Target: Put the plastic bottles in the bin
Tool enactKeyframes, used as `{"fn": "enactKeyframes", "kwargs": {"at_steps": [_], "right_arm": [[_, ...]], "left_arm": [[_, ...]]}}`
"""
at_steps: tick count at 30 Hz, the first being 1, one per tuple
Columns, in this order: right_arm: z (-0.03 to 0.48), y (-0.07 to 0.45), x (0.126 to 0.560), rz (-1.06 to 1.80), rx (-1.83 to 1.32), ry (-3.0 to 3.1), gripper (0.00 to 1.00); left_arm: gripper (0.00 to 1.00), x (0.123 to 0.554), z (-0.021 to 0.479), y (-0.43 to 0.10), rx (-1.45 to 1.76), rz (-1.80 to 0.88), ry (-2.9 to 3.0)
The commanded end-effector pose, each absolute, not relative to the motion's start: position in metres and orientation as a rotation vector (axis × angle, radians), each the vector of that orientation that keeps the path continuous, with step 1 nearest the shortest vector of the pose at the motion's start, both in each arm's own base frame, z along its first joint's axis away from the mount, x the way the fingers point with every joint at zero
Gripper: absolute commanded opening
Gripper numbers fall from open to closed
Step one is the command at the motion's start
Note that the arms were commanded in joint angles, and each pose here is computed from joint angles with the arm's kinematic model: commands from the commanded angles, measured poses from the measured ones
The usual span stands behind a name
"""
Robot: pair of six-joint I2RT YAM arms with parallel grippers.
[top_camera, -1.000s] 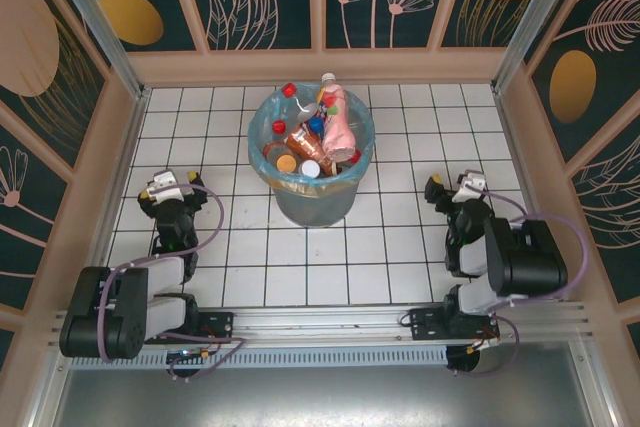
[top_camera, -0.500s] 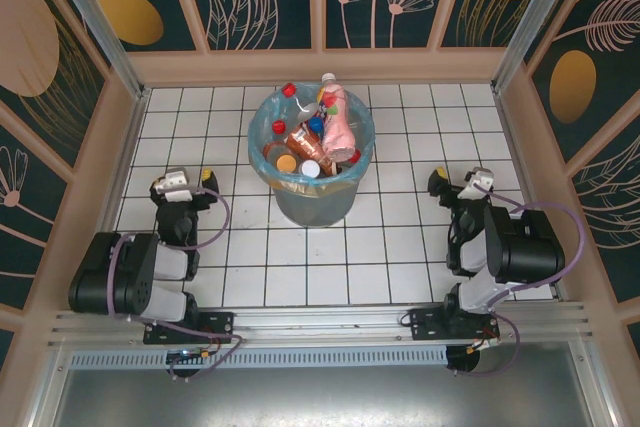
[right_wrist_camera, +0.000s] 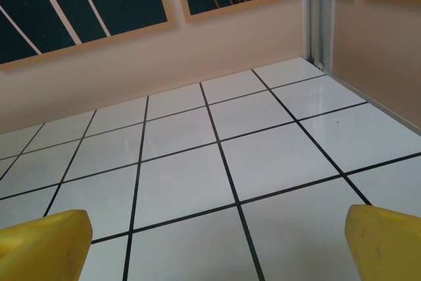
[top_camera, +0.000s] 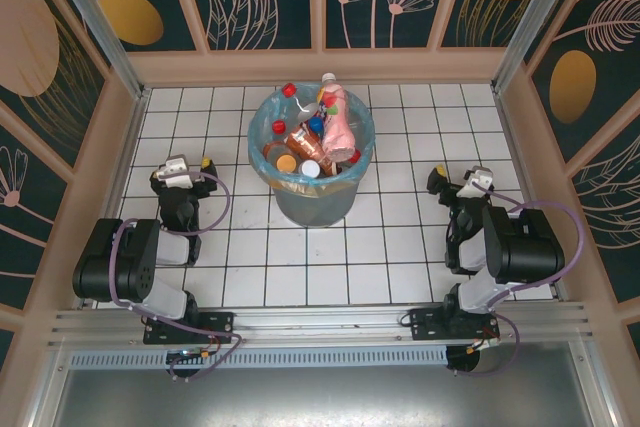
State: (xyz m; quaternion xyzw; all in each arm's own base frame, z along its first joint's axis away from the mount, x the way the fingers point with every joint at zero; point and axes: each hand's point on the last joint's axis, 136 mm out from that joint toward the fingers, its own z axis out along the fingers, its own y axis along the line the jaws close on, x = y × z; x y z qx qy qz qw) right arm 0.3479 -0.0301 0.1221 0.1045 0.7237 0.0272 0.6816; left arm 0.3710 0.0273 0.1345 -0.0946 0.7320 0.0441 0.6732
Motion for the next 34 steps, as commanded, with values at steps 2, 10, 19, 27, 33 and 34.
{"fn": "enactKeyframes", "kwargs": {"at_steps": [2,10,19,27,33,34], "right_arm": [[0.137,-0.033,0.352,0.038,0.241,1.573,0.99],[0.137,-0.033,0.353,0.030,0.244,1.576,0.99],[0.134,-0.029,0.360,0.031,0.221,1.601,0.99],[0.128,-0.019,0.372,0.053,0.162,1.654,0.99],[0.128,-0.019,0.372,0.052,0.161,1.655,0.99],[0.128,-0.019,0.372,0.053,0.161,1.656,0.99]], "left_arm": [[0.99,0.372,0.137,0.032,-0.241,0.103,1.636],[0.99,0.372,0.138,0.032,-0.241,0.102,1.635],[0.99,0.372,0.137,0.032,-0.240,0.101,1.636],[0.99,0.372,0.137,0.032,-0.240,0.102,1.637],[0.99,0.372,0.137,0.032,-0.240,0.103,1.637],[0.99,0.372,0.137,0.032,-0.240,0.102,1.637]]}}
